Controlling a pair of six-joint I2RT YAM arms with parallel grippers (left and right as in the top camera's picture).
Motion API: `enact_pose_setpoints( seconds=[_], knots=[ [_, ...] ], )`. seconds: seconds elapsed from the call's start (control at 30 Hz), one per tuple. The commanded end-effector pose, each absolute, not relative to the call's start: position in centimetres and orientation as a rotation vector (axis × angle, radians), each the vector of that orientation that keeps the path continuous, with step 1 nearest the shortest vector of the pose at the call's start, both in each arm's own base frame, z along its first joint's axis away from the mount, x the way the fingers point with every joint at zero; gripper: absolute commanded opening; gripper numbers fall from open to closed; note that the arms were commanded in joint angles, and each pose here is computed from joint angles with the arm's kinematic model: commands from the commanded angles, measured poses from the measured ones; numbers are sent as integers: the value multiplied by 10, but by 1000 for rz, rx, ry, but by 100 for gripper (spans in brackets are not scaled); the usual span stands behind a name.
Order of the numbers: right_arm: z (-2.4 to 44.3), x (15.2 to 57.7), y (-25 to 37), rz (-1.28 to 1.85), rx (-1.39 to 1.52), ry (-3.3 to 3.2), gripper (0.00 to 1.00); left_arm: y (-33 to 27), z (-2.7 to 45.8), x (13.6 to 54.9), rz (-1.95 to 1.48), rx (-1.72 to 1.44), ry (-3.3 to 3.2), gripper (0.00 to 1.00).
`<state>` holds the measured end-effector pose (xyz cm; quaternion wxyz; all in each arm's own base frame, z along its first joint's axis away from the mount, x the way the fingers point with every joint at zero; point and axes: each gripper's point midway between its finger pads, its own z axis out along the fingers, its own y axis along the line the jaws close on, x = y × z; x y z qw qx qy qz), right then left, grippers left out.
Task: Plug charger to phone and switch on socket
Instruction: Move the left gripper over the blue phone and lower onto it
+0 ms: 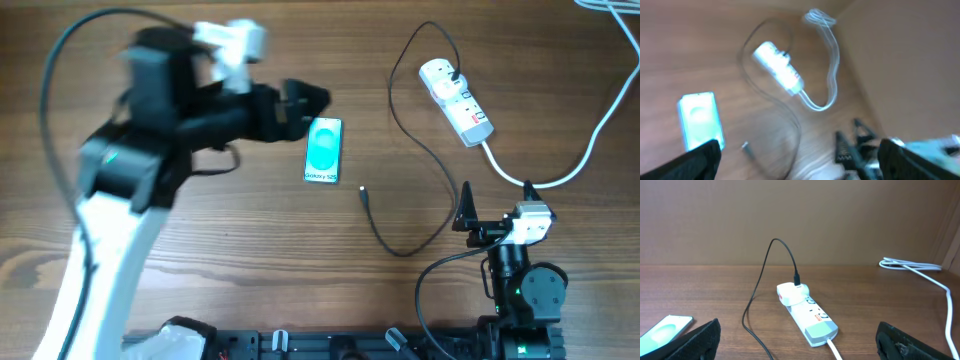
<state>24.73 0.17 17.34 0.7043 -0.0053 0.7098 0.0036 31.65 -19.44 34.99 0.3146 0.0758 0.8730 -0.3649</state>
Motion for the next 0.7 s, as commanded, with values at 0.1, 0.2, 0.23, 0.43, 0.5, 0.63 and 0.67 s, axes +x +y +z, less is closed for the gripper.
enact_pose_setpoints(
  seconds=[0.1,0.2,0.23,0.43,0.5,0.63,0.67],
  knots=[
    [176,247,1,1,-18,1568,100,-191,260,360,-160,119,2686,100],
    [176,247,1,1,-18,1568,100,-217,219,371,-119,183,2763,100],
    [176,247,1,0,-18,1568,100,-223,209,374,-111,197,2775,100],
    [176,247,1,1,-18,1568,100,-238,158,395,-99,86,2839,100],
    [176,247,1,1,-18,1568,100,-241,143,404,-101,48,2846,100],
    [176,247,1,1,-18,1568,100,-244,129,408,-102,52,2861,100],
    [176,247,1,1,-18,1568,100,-244,128,409,-105,43,2861,100]
  ],
)
